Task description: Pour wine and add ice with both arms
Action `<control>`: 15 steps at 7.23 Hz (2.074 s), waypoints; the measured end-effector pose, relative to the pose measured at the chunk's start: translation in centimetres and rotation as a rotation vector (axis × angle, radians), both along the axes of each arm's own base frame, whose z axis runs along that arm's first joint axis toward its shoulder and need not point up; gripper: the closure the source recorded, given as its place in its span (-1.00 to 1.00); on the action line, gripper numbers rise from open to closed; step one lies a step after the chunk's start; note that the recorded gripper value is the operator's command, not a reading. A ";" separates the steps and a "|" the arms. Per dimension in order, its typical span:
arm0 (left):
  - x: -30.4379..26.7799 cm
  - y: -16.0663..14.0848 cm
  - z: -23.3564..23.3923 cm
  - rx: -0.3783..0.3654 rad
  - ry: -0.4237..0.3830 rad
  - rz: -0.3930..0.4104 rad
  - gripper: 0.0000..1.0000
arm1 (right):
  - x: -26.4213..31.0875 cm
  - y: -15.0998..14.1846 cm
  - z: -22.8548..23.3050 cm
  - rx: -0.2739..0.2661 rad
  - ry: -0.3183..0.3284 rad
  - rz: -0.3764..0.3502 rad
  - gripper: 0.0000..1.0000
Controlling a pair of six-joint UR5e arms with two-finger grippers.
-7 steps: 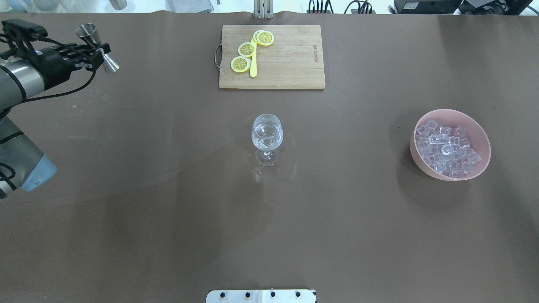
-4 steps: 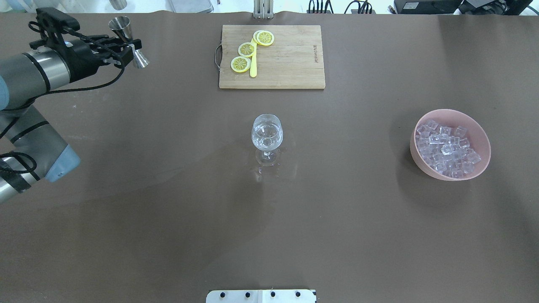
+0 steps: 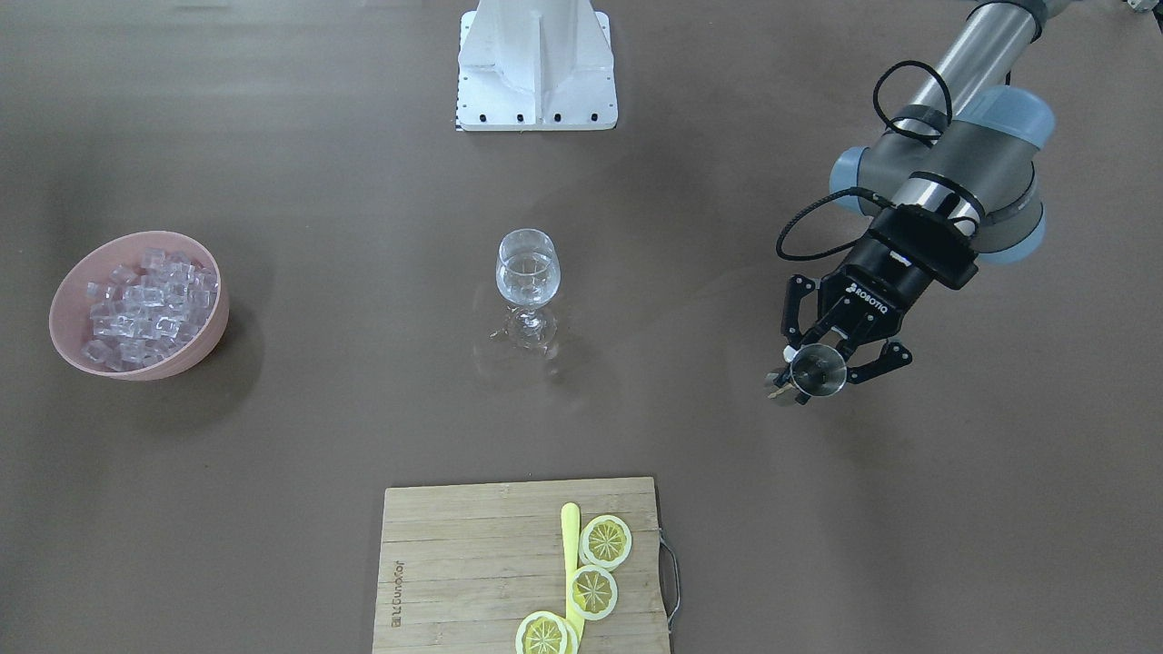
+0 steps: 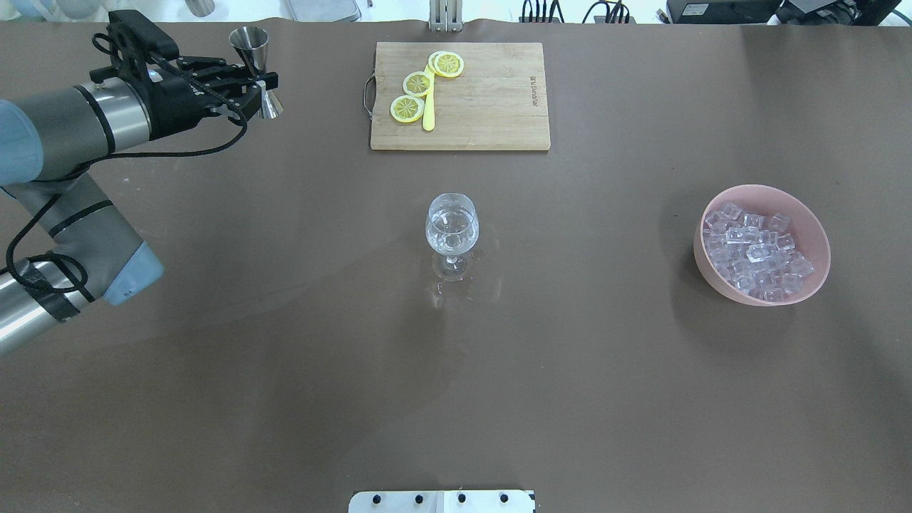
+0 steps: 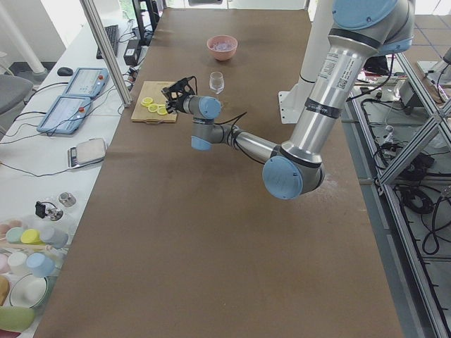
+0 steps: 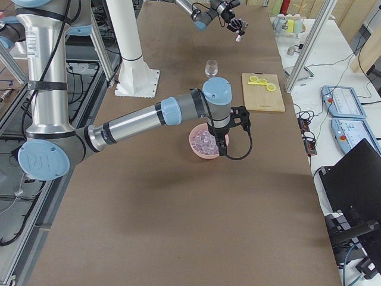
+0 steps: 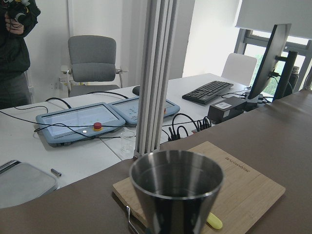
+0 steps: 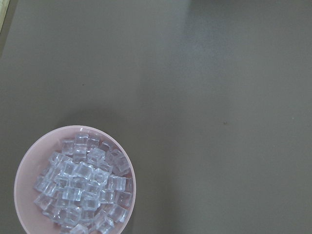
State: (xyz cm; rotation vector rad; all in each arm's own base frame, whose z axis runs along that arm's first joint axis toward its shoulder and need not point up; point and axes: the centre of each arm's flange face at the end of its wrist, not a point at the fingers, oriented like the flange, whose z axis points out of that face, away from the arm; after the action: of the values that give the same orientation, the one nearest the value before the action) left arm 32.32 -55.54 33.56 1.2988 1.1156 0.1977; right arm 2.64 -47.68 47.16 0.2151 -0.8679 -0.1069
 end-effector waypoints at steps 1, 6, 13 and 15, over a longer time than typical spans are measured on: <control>0.8 0.3 -0.6 0.024 -0.011 0.010 1.00 | 0.0 0.0 -0.2 -0.012 -0.003 0.013 -1.00; 7.4 5.6 -6.0 0.244 -0.070 -0.059 1.00 | 0.0 0.3 -1.6 -0.036 -0.016 0.058 -1.00; 12.0 10.8 -14.5 0.549 -0.417 -0.120 1.00 | 0.3 1.0 -1.7 -0.062 -0.021 0.084 -1.00; 12.6 10.9 -14.4 0.613 -0.502 -0.122 1.00 | 0.3 0.9 -1.7 -0.063 -0.021 0.086 -1.00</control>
State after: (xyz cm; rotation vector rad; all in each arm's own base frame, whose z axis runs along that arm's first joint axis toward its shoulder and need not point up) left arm 44.88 -44.63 19.13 1.7220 0.5510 0.7745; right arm 2.99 -46.74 45.47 0.1944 -0.8807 0.0032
